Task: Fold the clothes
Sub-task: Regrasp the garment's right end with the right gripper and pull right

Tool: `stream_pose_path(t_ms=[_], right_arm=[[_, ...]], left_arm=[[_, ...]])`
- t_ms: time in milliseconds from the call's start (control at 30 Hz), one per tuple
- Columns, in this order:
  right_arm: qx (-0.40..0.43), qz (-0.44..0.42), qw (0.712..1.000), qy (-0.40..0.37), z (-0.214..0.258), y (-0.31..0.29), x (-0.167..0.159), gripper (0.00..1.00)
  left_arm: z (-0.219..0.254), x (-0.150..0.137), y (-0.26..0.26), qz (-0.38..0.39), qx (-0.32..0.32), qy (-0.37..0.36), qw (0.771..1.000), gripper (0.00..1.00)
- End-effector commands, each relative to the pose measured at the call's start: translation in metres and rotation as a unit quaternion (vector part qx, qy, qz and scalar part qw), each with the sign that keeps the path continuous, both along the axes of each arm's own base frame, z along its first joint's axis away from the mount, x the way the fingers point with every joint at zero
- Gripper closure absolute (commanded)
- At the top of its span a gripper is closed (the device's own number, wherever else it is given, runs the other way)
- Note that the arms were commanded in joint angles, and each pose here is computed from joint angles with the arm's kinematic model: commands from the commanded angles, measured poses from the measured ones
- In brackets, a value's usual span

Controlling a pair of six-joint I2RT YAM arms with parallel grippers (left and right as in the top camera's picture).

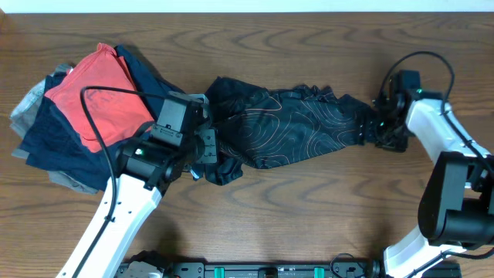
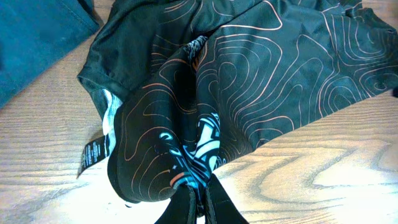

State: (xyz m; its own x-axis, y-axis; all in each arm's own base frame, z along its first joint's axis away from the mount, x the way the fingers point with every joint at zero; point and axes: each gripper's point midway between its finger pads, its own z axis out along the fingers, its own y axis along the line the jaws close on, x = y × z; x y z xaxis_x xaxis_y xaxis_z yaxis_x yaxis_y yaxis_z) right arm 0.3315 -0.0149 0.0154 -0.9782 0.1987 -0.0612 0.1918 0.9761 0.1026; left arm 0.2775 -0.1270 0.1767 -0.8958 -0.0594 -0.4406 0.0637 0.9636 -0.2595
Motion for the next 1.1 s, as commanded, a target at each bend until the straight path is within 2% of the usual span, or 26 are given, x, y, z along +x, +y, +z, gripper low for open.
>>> stream_pose_path(t_ms=[0, 133, 200, 233, 300, 367, 567, 767, 867, 967, 1067], right_arm=[[0.010, -0.008, 1.000, -0.016, -0.013, 0.009, 0.001, 0.25], [0.011, -0.034, 0.998, -0.054, -0.025, 0.008, 0.012, 0.22], [0.013, -0.046, 0.996, -0.073, -0.028, 0.008, 0.018, 0.25], [0.013, -0.051, 0.995, -0.081, -0.028, 0.008, 0.022, 0.34], [0.013, -0.052, 0.994, -0.093, -0.026, 0.007, 0.027, 0.68], [0.013, -0.051, 0.994, -0.100, -0.023, 0.007, 0.031, 0.97], [0.013, -0.062, 0.996, -0.070, 0.022, 0.001, 0.018, 0.99], [0.012, -0.050, 0.999, -0.007, 0.120, -0.004, -0.040, 0.99], [0.003, -0.017, 1.000, -0.008, 0.155, -0.003, -0.060, 0.99], [-0.029, -0.008, 0.997, -0.065, 0.168, -0.015, -0.038, 0.99], [-0.039, -0.015, 0.987, -0.154, 0.169, -0.024, 0.017, 0.99]], left_arm=[[-0.005, 0.001, 0.003, -0.002, 0.012, 0.005, 1.000, 0.94], [-0.006, 0.001, 0.003, -0.002, 0.012, 0.006, 1.000, 0.94], [-0.006, 0.001, 0.003, -0.002, 0.012, 0.006, 1.000, 0.94], [-0.006, 0.001, 0.003, -0.002, 0.012, 0.006, 1.000, 0.94], [-0.006, 0.001, 0.003, -0.002, 0.012, 0.006, 1.000, 0.94], [-0.006, 0.001, 0.003, -0.002, 0.012, 0.006, 1.000, 0.94], [-0.006, 0.001, 0.003, -0.009, 0.016, 0.004, 1.000, 0.94], [-0.008, -0.003, 0.005, -0.009, 0.019, 0.013, 1.000, 0.94], [-0.009, -0.003, 0.005, -0.009, 0.020, 0.014, 1.000, 0.94], [-0.006, 0.002, 0.003, -0.009, 0.015, 0.001, 1.000, 0.94], [0.003, 0.022, -0.005, -0.009, 0.000, -0.038, 0.999, 0.94]])
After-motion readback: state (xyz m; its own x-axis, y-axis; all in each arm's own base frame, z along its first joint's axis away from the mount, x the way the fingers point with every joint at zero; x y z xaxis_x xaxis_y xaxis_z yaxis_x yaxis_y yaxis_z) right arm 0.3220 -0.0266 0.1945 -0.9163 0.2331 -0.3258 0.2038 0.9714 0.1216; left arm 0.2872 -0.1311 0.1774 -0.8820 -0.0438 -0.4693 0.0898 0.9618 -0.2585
